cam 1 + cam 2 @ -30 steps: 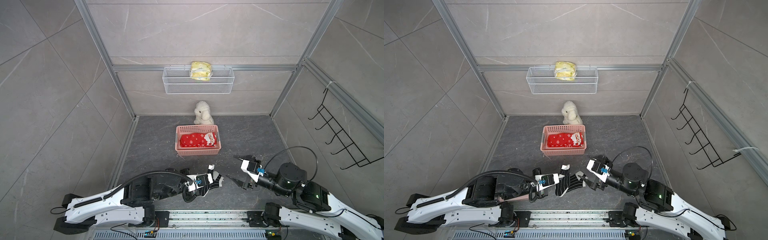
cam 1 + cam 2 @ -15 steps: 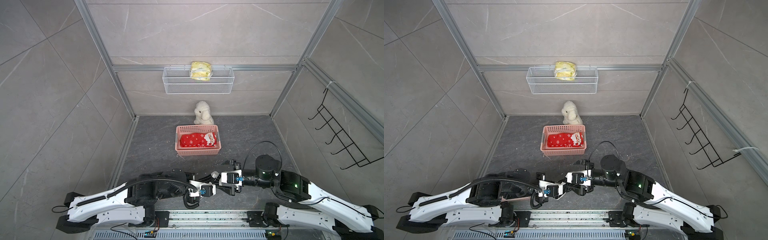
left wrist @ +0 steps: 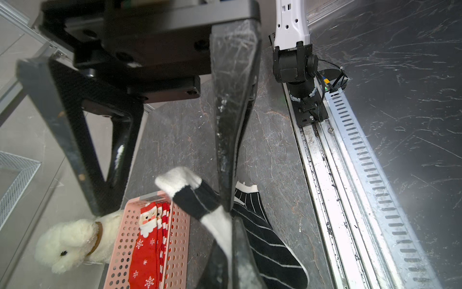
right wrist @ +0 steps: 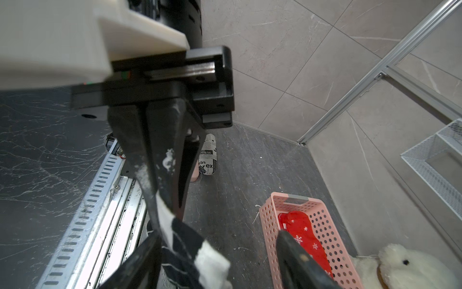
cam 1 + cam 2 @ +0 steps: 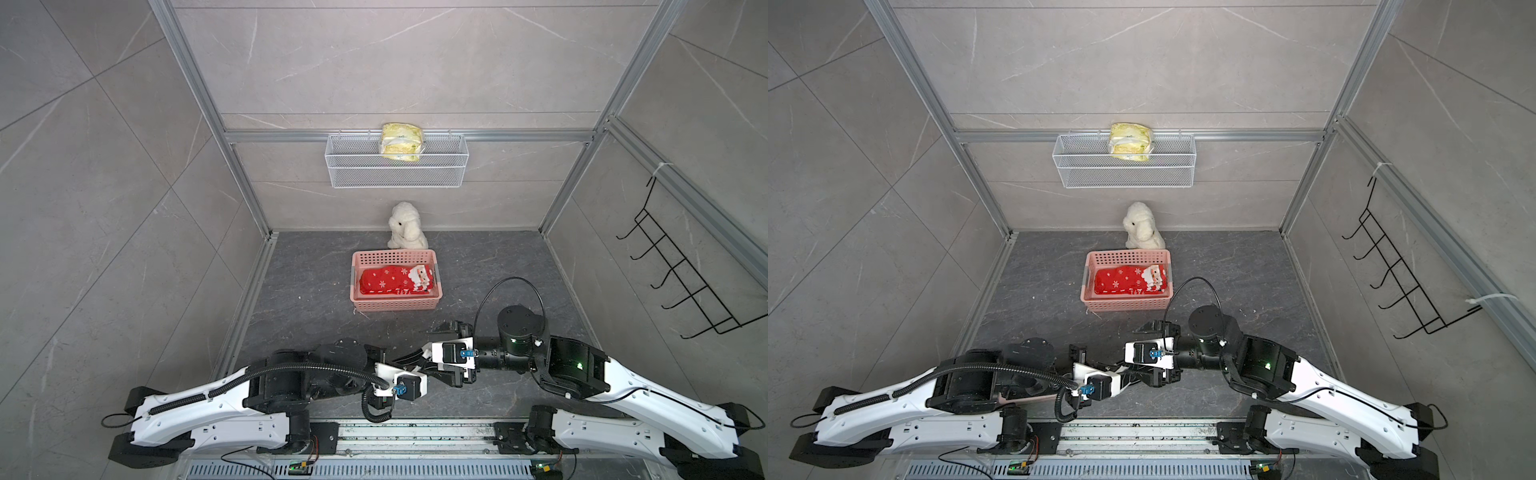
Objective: Place the socks together as a pair
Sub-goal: Pick up the sock at the center of the board, then place the sock in the sock.
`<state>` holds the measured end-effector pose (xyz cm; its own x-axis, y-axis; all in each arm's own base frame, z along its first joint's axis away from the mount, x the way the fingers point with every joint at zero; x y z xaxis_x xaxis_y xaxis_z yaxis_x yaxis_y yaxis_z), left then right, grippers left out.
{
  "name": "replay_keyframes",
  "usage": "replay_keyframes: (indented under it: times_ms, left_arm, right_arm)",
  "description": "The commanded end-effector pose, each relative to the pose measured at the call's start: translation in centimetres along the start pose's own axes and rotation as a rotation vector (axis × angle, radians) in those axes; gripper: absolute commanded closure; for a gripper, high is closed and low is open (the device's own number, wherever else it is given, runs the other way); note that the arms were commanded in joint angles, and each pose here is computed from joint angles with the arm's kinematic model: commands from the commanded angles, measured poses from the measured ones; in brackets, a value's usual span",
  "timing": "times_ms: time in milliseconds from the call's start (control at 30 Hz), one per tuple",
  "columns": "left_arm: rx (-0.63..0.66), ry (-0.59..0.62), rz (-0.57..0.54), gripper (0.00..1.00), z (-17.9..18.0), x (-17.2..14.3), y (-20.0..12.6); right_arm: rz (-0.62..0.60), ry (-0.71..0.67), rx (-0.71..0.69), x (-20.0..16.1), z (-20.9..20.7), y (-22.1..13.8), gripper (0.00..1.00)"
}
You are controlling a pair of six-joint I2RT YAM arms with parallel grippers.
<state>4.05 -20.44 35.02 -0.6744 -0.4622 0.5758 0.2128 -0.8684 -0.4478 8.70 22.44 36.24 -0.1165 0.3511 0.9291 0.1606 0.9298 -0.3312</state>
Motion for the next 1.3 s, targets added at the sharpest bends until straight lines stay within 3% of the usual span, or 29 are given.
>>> replay_keyframes:
  times_ms: [0, 267, 467, 567, 633, 667, 700, 800, 900, 1100, 1267]
  left_arm:
    - [0.046, 0.034, -0.044, 1.0, 0.6, 0.5, -0.6]
    - [0.099, 0.023, -0.014, 1.0, 0.8, 0.1, -1.0]
    - [0.136, 0.009, -0.031, 1.0, 0.5, -0.4, -1.3]
    - [0.145, -0.003, -0.009, 1.0, 0.4, -0.7, -1.3]
    - [0.178, -0.017, 0.02, 1.0, 0.6, -1.0, -1.2]
    - [0.209, -0.043, 0.031, 0.97, 0.8, -1.1, -1.2]
    - [0.232, -0.068, 0.037, 0.77, 1.0, -1.2, -1.1]
    - [0.347, -0.183, 0.05, 0.05, 1.8, -1.6, -1.3]
    - [0.415, -0.307, 0.056, 0.0, 1.8, -2.2, -1.2]
    - [0.504, -0.543, 0.063, 0.0, -0.6, -5.2, 0.4]
    - [0.805, -0.83, 0.162, 0.0, -1.3, -8.7, -0.9]
  right_arm:
    - [0.041, 0.039, 0.055, -0.4, 0.4, 0.6, 0.35]
    - [0.033, 0.048, 0.032, -0.3, 0.2, 0.5, 0.64]
    - [0.012, 0.063, 0.012, -0.1, 0.2, -0.3, 0.8]
    - [0.009, 0.084, 0.022, 0.1, 0.3, -0.5, 1.0]
    - [0.005, 0.112, 0.033, 0.4, 0.4, -0.6, 1.0]
    - [0.002, 0.127, 0.038, 0.5, 0.4, -0.6, 1.0]
    - [-0.001, 0.145, 0.036, 0.5, 0.4, -0.6, 1.0]
    - [-0.002, 0.235, 0.016, 0.7, 0.2, -0.6, 1.0]
    - [0.035, 0.426, -0.101, 0.8, -0.9, -0.4, 1.0]
    - [0.269, 0.81, -0.384, -1.0, -2.9, 0.9, 1.0]
    - [0.367, 1.077, -0.61, -3.5, -3.5, 1.6, 1.0]
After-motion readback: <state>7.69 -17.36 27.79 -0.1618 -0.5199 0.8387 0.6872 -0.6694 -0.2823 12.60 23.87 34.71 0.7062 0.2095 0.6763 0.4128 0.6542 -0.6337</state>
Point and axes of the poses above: each gripper's point midway between its finger pads, its own y axis out along the fingers, its own z axis along the line the jaws close on, x = y × z, the point moved 9 cm from there along -y, back along the fingers, and after that the axes turned 15 degrees about y, right-handed, at the moved point
